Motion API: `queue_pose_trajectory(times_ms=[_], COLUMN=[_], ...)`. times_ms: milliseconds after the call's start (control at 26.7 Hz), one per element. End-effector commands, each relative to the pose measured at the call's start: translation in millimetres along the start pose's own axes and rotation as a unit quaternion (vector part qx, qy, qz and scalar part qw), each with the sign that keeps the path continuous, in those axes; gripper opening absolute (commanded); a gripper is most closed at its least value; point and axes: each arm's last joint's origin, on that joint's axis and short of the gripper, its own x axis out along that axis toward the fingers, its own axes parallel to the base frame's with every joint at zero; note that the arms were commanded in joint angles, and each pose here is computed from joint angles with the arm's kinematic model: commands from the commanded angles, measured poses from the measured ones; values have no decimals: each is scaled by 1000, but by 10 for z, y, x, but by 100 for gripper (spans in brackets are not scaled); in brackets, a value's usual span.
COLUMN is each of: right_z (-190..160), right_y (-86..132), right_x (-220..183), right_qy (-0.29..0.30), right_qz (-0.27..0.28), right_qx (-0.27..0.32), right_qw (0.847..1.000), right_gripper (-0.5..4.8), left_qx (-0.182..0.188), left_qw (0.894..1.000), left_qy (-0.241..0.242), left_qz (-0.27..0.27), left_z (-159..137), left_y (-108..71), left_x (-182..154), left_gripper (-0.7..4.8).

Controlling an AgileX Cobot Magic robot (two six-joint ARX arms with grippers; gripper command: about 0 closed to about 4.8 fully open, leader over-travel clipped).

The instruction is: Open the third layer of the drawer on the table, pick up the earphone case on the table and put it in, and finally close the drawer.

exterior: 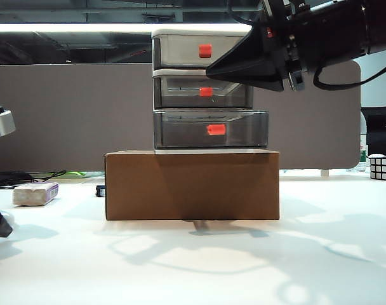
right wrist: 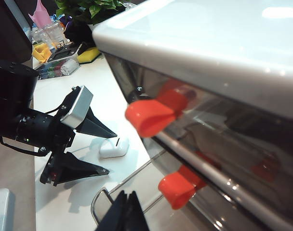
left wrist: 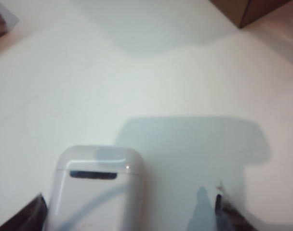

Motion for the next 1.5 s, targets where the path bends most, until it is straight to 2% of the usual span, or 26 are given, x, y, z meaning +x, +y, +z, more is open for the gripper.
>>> queue_pose_trajectory(times_ms=[37,187,523,710,860,897,935,972,1009,1196,1234,1271,1346,1496], right_z=[36,37,14,10,11,11,11,11,11,11,11,12,17,54], right_y=[9,10,6,6,6,6,6,6,6,6,6,6,8,31], right_x=[1,0,0,0,0,0,0,0,0,0,0,0,-1,-24], right_qy=[-7,-7,3,5,4,4,4,4,4,4,4,4,2,-6], right_qz=[4,4,3,2,2,2,2,2,2,2,2,2,3,4], right_qx=[-4,-4,1,1,1,1,1,1,1,1,1,1,-1,-6], right_qw=[1000,1000,1000,1000,1000,1000,1000,1000,1000,1000,1000,1000,1000,1000], right_gripper=[-5,-5,-5,-5,-5,-5,-5,-5,-5,-5,-5,-5,-5,-5], left_qx=[5,2,-13,-16,-18,-19,-20,-20,-20,-20,-19,-18,-14,1], left_qw=[1000,1000,999,999,999,998,998,998,998,998,998,998,996,995], left_qy=[-3,-2,36,38,41,44,44,43,41,37,27,20,-6,-63], left_qz=[6,-1,-19,-20,-30,-34,-36,-39,-43,-50,-58,-65,-84,-77], left_z=[5,-15,-126,-133,-142,-149,-150,-151,-150,-145,-131,-113,-4,328], left_y=[20,26,15,12,1,-4,-6,-8,-11,-14,-14,-11,19,91], left_x=[21,74,191,193,192,191,191,190,190,190,191,192,188,28], left_gripper=[443,442,421,334,333,318,291,214,190,171,107,81,77,75])
